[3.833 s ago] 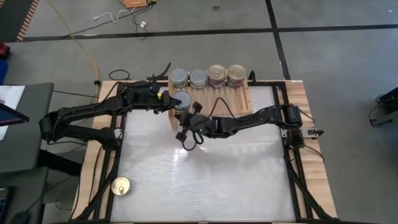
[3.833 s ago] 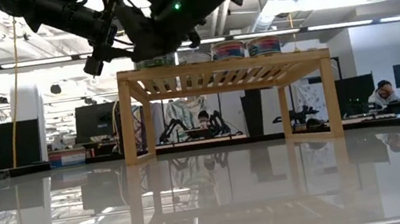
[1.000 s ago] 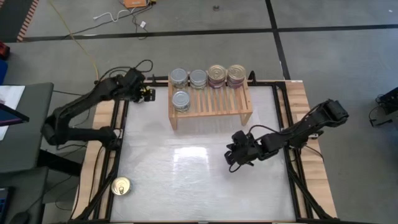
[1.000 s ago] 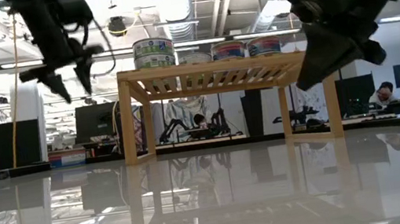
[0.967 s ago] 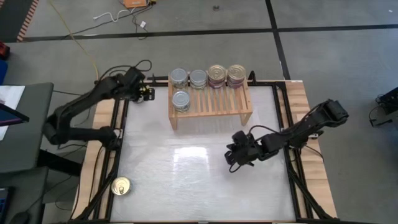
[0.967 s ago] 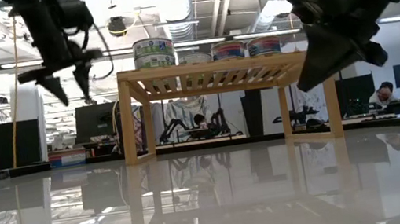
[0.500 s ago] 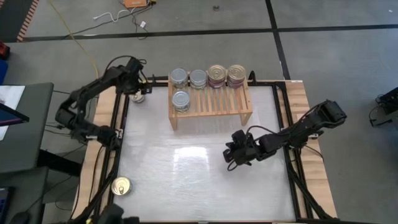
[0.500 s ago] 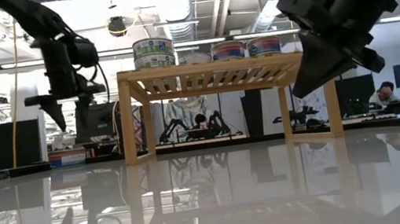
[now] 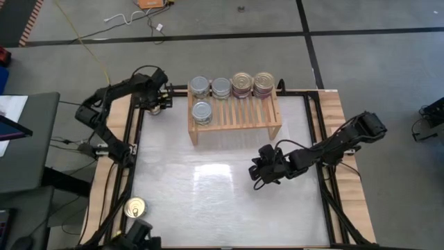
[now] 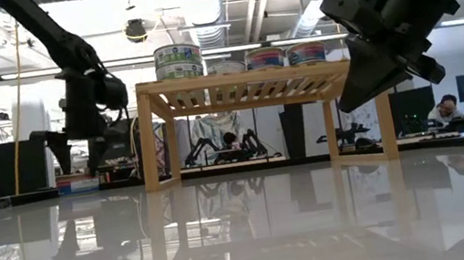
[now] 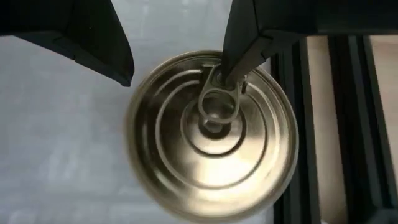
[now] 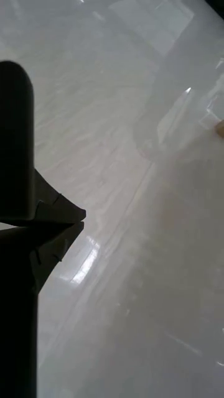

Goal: Stack canned seafood by type on shelf
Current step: Put the blue tuna can on the shelf

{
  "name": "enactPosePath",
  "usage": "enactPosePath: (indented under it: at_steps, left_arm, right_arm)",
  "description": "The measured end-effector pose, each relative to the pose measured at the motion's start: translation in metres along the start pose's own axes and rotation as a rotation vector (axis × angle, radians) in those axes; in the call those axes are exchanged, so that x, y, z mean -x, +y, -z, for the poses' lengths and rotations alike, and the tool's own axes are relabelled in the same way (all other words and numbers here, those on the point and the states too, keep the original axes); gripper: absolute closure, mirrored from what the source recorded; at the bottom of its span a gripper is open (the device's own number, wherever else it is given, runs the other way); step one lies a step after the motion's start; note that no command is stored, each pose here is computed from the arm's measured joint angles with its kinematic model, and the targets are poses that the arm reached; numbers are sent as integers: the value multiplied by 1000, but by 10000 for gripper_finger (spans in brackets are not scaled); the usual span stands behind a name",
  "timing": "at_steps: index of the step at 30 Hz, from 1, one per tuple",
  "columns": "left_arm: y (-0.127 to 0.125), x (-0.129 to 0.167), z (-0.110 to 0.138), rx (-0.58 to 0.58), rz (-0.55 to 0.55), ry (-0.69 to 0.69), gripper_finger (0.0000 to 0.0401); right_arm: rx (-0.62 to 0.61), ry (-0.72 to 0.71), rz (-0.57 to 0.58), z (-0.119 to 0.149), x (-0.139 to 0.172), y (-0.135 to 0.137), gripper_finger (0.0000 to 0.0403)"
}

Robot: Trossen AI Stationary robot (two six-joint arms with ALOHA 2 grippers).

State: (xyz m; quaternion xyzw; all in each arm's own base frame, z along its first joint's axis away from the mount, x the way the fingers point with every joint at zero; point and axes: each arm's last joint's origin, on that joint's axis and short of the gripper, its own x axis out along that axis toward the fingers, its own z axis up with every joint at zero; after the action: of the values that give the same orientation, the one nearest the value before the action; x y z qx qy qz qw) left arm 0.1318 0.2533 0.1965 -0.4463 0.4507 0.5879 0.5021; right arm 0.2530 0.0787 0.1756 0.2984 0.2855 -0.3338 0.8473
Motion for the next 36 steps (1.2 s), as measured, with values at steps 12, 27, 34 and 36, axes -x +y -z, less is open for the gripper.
enactPosePath:
  at_steps: [12,27,34,36]
  left_arm:
    - [-20,-10,22,-158,-67,132,170]
    - [-69,17,105,-420,-44,298,170]
    - [-44,16,146,-364,-65,289,170]
    - [-31,13,157,-309,-50,291,170]
  right_arm:
    - [36,17,-44,12,9,6,376]
    - [52,20,-68,15,12,9,376]
    - [92,-7,-158,16,17,19,376]
    - [92,-12,-180,17,18,21,376]
